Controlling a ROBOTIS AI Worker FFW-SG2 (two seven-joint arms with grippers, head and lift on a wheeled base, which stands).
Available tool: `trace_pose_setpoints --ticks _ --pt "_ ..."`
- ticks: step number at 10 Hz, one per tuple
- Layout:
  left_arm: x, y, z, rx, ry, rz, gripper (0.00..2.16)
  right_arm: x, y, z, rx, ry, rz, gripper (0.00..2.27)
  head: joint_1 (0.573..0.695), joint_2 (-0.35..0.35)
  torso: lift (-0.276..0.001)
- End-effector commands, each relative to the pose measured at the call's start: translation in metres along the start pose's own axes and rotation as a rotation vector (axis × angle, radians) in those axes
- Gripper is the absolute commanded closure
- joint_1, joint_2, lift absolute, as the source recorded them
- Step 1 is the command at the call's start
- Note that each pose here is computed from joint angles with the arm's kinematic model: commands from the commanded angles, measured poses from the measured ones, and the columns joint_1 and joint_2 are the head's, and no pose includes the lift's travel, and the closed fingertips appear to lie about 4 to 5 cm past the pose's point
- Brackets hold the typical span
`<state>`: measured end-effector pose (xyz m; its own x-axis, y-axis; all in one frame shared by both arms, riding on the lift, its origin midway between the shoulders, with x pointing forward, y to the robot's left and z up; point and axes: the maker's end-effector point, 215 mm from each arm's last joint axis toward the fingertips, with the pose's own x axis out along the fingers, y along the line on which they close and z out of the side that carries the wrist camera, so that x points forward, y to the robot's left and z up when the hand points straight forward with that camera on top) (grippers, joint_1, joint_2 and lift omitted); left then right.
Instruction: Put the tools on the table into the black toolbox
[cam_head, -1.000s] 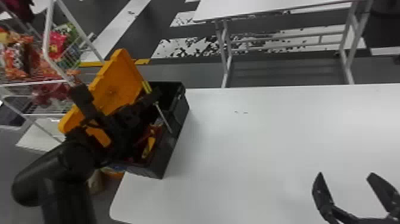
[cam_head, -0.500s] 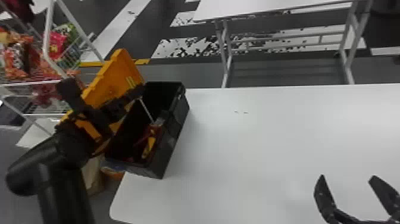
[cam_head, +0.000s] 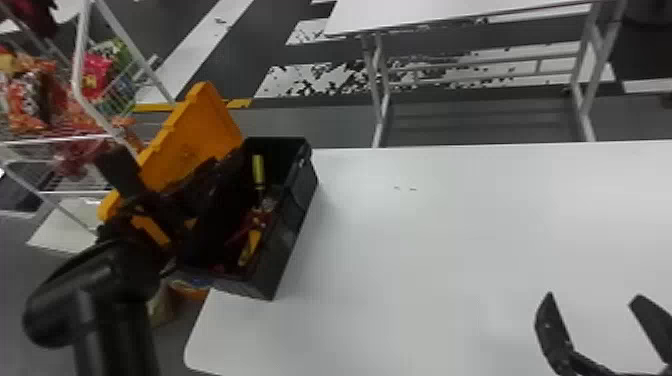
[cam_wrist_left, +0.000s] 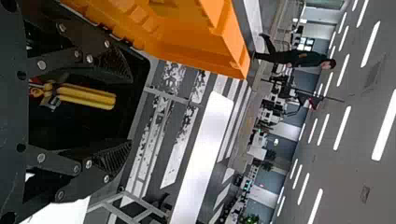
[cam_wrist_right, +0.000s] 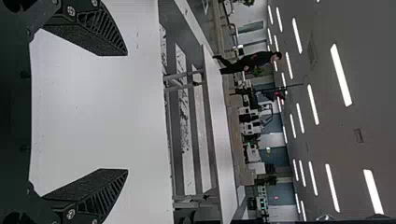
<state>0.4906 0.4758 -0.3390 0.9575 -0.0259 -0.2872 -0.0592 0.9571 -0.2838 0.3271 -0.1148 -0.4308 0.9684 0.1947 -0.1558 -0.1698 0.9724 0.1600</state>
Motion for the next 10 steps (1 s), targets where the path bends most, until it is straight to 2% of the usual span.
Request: trace_pose_setpoints --ticks 1,2,5,7,10 --pt "-0.016 -0.012 -0.010 0.029 -0.048 0.000 0.03 -0.004 -0.008 0.008 0.004 -0.028 -0.016 0.12 0.695 0.350 -0.075" --pt "-0.030 -0.021 -0.013 0.088 -0.113 0.018 0.03 -0.007 -0.013 0.012 0.004 -0.044 -0.024 0.12 0.695 0.350 -0.075" --pt "-0.070 -0.056 -0.034 0.129 -0.234 -0.005 0.03 -0.017 -0.032 0.031 0.008 -0.111 -0.054 0.12 0.695 0.350 -0.075" --pt "-0.079 -0.067 -0.058 0.138 -0.233 -0.012 0.03 -0.023 -0.043 0.037 0.004 -0.135 -0.073 0.12 0.695 0.350 -0.075" --pt "-0.096 -0.091 -0.082 0.181 -0.299 -0.026 0.03 -0.033 -0.050 0.035 0.006 -0.133 -0.068 0.12 0.695 0.339 -0.075"
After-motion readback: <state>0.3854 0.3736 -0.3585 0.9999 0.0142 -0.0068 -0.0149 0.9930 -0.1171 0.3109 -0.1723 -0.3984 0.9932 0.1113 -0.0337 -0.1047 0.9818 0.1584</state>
